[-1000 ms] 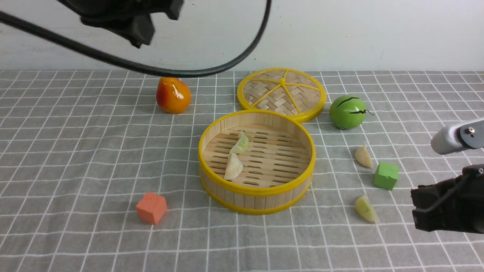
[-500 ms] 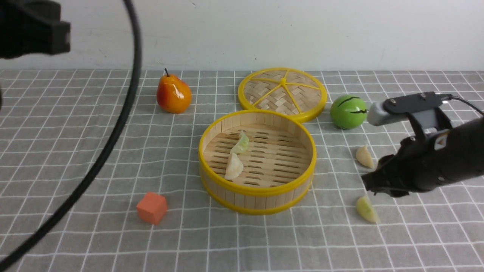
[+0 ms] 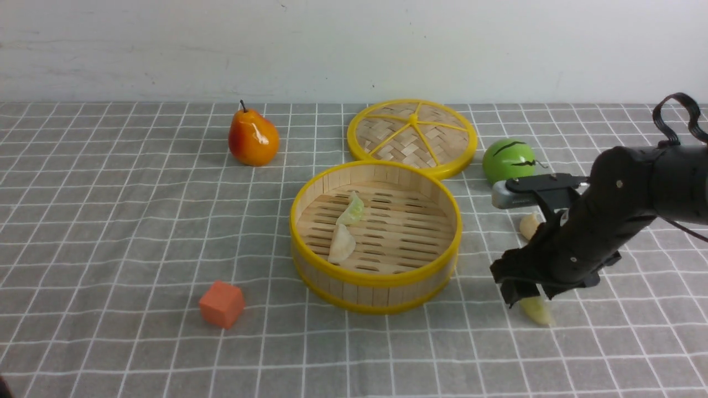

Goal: Put the dumplings into the steamer on the table with the grey tablecloth.
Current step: 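Reach for and grasp a dumpling lying on the table beside the steamer, then place the dumpling in the bamboo steamer basket with the right gripper, then reach for and grasp a dumpling lying on the table beside the steamer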

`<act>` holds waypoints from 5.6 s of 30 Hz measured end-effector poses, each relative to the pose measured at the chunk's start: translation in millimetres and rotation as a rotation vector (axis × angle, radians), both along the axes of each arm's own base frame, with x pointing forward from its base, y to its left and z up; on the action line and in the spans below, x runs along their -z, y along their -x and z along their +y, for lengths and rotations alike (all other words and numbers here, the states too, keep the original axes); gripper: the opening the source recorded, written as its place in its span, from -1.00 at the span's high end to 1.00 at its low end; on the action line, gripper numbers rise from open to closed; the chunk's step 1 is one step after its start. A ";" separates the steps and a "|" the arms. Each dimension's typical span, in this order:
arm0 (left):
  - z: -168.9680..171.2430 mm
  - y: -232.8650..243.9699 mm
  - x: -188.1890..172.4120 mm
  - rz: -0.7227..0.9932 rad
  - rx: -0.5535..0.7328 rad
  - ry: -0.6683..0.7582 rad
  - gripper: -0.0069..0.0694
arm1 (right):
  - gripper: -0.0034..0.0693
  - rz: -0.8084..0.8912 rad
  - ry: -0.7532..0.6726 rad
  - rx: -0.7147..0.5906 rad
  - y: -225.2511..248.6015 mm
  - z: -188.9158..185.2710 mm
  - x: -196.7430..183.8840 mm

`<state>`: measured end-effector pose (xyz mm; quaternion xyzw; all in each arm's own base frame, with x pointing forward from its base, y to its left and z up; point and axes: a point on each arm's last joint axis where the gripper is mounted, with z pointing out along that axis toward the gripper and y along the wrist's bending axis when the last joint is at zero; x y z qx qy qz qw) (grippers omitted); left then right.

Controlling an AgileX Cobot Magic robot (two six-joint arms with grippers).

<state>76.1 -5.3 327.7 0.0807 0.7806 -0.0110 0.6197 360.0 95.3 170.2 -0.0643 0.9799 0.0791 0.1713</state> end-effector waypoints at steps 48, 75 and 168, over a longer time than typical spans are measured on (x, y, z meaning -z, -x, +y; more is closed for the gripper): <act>-2.6 24.5 29.9 -0.283 0.143 0.112 0.86 | -0.03 -0.533 -0.322 0.112 -61.3 123.9 -5.5; -1.2 24.1 31.3 -0.268 0.126 0.108 0.86 | -0.22 -0.398 -0.317 -0.145 -42.5 -13.7 -109.4; -19.9 -0.3 52.8 -0.206 0.215 0.011 0.85 | 0.39 -0.057 -0.071 -0.001 -95.3 -79.0 -2.0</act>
